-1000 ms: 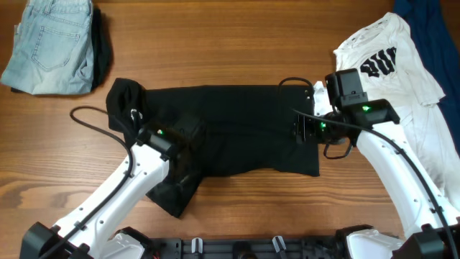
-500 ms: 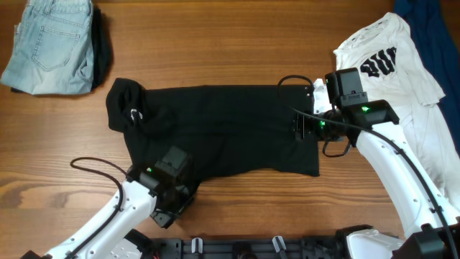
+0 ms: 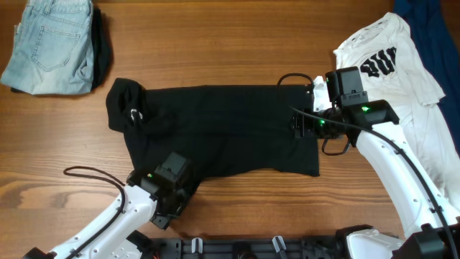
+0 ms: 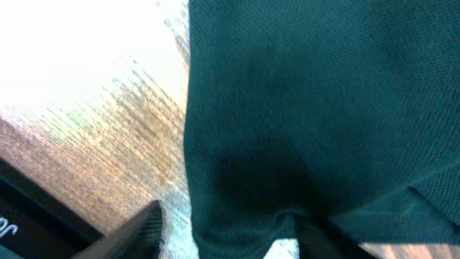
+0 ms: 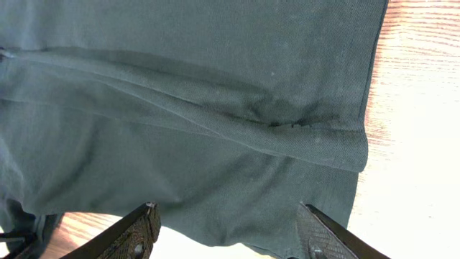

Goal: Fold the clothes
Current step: 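Fold the bottom hem up toward the top edge with both grippers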

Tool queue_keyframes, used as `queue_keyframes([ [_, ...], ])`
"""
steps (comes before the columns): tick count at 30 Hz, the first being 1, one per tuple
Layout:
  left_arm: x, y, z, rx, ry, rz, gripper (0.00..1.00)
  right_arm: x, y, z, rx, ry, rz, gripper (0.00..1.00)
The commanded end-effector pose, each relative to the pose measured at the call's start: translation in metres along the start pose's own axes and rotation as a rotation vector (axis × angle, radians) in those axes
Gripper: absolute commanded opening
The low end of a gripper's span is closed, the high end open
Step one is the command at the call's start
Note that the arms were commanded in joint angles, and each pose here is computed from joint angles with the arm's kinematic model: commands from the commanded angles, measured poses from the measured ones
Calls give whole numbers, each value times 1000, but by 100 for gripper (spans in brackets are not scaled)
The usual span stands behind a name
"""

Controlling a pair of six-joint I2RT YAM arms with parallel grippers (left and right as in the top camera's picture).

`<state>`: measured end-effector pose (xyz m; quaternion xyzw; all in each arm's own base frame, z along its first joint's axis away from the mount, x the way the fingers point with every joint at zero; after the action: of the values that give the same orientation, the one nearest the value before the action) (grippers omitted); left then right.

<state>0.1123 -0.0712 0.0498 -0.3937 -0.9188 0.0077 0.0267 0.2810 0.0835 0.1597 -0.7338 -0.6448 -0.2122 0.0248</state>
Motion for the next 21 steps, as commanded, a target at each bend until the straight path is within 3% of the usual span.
queue_keyframes([
  [1, 5, 1, 11, -13, 19, -40, 44, 0, 0, 0, -6, -7, -2, 66],
  [3, -1, -1, 13, 12, -10, -38, 21, -1, -1, 0, -1, -9, 1, 66],
  [4, -1, -2, 12, 16, -11, -32, 4, -1, -3, 0, 8, -12, 6, 65],
  [7, -1, -2, -8, 72, -1, 89, 4, -7, -19, -1, 85, -44, 86, 63],
  [13, -8, 42, -103, 40, -76, 225, 4, -15, -40, -1, 184, -91, 192, 61],
  [21, -18, 67, -115, -59, -135, 214, 4, -36, -83, 35, 284, -116, 347, 50],
])
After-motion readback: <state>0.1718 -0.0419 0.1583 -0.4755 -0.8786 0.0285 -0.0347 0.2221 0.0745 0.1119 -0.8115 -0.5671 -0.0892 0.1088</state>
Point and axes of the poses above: each gripper's point midway between its finger pads, its own z axis out along the fingers, its own x axis along the line the jaws close on, y = z × x, the point moved 5 cm from there along -z, back along the fingers, and after that the axes turned 10 degrees about z, right-handed, at the moved point
